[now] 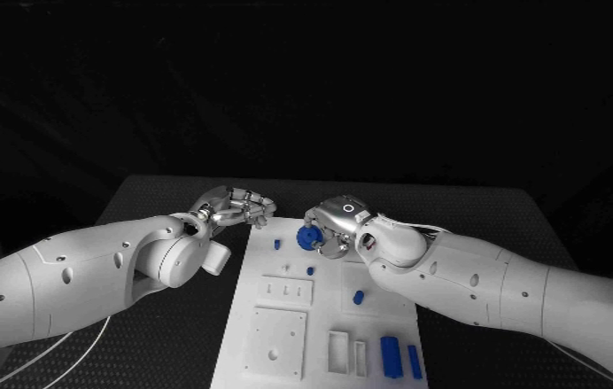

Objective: Assemble the parts on the task board

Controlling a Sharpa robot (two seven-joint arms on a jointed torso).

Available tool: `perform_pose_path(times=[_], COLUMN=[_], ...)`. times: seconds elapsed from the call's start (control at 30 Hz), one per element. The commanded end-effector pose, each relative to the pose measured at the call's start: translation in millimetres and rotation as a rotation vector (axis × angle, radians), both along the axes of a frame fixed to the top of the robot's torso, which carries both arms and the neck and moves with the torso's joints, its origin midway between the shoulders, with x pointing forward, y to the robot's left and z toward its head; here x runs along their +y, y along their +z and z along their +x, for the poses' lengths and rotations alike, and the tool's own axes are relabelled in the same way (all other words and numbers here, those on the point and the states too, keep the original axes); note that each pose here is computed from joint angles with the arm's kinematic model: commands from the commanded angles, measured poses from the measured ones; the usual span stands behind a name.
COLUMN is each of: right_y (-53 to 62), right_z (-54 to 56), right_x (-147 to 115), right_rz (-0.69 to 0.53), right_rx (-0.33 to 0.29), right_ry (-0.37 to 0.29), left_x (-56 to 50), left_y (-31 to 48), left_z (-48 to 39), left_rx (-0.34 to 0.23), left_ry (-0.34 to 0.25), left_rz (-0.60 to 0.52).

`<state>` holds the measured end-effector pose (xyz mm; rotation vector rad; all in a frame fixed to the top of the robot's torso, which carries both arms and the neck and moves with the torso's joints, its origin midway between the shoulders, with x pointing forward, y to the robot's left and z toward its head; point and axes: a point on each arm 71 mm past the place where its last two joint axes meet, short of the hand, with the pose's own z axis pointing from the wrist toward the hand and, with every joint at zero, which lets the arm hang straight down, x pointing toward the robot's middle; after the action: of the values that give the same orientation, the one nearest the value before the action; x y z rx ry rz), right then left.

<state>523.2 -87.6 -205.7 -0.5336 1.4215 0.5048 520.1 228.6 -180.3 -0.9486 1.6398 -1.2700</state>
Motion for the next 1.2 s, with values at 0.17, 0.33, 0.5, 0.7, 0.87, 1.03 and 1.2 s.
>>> perform_pose_path(times=[0.17, 0.33, 0.5, 0.7, 0.87, 1.03, 1.2], right_y=[-10.5, -17.3, -21.3, -24.8, -26.2, -27.4, -29.3], right_z=[-1.0, -1.0, -2.3, -1.3, 0.2, 0.2, 1.7], right_x=[8, 6, 11, 13, 14, 15, 12], right_rz=[-0.058, -0.066, -0.069, -0.079, -0.083, -0.079, -0.080], right_rx=[-0.009, 0.001, 0.005, 0.015, 0.023, 0.044, 0.075], right_ry=[0.028, 0.022, 0.026, 0.023, 0.017, 0.015, -0.005], left_x=[-4.8, -5.2, -3.6, -4.8, -4.3, -4.9, -4.6], left_y=[1.6, 1.5, 1.4, 1.3, 1.3, 1.2, 1.1], left_z=[-0.1, -0.1, 0.2, 0.5, 0.4, 0.4, 0.4], left_rx=[-0.010, -0.008, -0.008, -0.008, -0.006, -0.005, -0.004], left_ry=[-0.019, -0.020, -0.016, -0.020, -0.019, -0.021, -0.021], left_rz=[-0.009, -0.009, -0.008, -0.008, -0.008, -0.008, -0.008])
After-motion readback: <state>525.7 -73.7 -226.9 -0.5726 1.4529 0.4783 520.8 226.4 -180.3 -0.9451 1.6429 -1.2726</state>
